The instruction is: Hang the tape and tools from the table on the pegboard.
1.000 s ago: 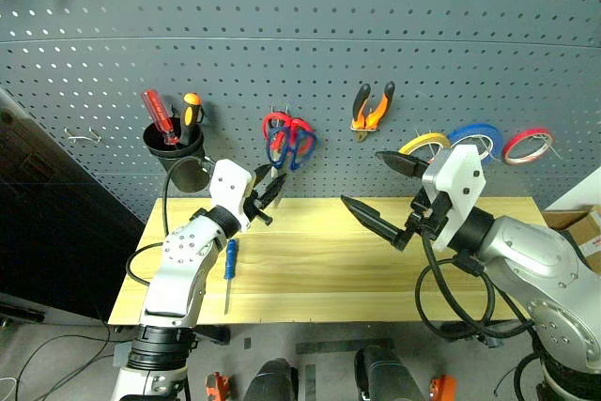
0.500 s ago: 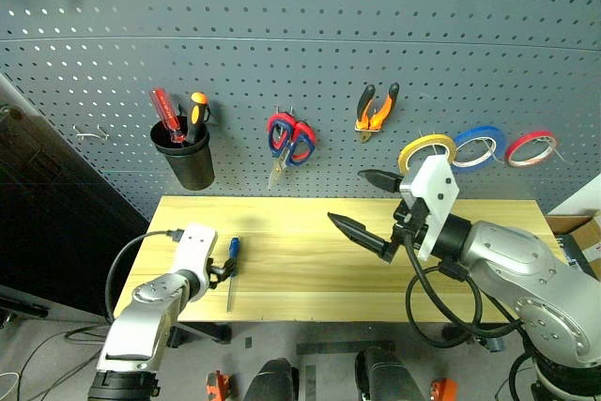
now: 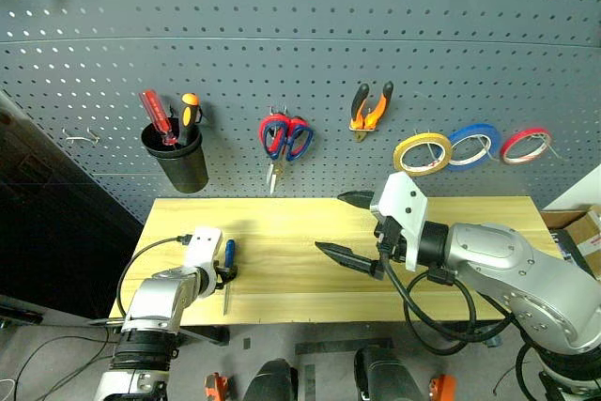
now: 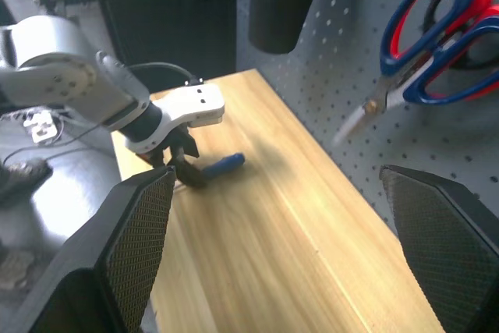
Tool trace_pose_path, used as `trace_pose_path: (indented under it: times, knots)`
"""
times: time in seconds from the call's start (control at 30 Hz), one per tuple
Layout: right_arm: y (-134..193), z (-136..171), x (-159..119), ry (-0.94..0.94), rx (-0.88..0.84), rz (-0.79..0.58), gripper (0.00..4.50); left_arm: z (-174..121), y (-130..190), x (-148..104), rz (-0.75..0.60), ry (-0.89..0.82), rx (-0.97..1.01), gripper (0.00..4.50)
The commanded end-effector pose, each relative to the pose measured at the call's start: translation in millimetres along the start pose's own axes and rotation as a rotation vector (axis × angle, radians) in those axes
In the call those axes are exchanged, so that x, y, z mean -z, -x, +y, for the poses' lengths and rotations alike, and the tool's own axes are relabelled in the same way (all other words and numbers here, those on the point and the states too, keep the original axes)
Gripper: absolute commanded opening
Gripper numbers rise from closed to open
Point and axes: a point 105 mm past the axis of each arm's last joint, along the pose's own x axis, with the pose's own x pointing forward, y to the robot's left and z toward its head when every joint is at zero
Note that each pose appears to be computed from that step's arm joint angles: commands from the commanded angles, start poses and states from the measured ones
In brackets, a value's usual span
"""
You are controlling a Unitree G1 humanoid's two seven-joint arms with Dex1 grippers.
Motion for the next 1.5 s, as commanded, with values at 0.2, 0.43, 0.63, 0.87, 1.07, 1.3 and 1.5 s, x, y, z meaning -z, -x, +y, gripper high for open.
trace_pose_path:
  times: [0.2,0.43,0.63,0.87,1.07,1.3,1.5]
  knots:
    - [5.9,11.1,-1.6,0.064,-0.098,0.031,4.50,1.2,1.1,-3.1,-0.036,0.042,-0.001,0.56]
    - [6.9,9.2,-1.3,0.077,-0.100,0.031,4.50,2.7,22.0,-37.3,-0.276,-0.078,-0.048,0.57]
    - [11.6,6.4,-5.8,0.085,-0.088,0.010,4.50,-25.7,83.6,-73.2,-0.702,-0.386,-0.017,0.57]
    - [18.0,-2.1,-10.9,0.109,-0.076,-0.002,4.50,-68.1,170.5,-140.9,-1.255,-0.557,0.057,0.57]
    - [20.2,-16.3,-22.3,0.181,-0.057,-0.013,4.50,-48.7,207.4,-201.8,-1.432,-0.387,-0.080,0.57]
    - [22.3,-47.5,-59.9,0.116,0.048,-0.137,4.50,-20.9,223.0,-224.8,-1.462,-0.288,-0.196,0.57]
    - [20.8,-50.4,-52.1,0.102,0.075,-0.103,4.50,3.5,214.4,-226.7,-1.421,-0.231,-0.277,0.57]
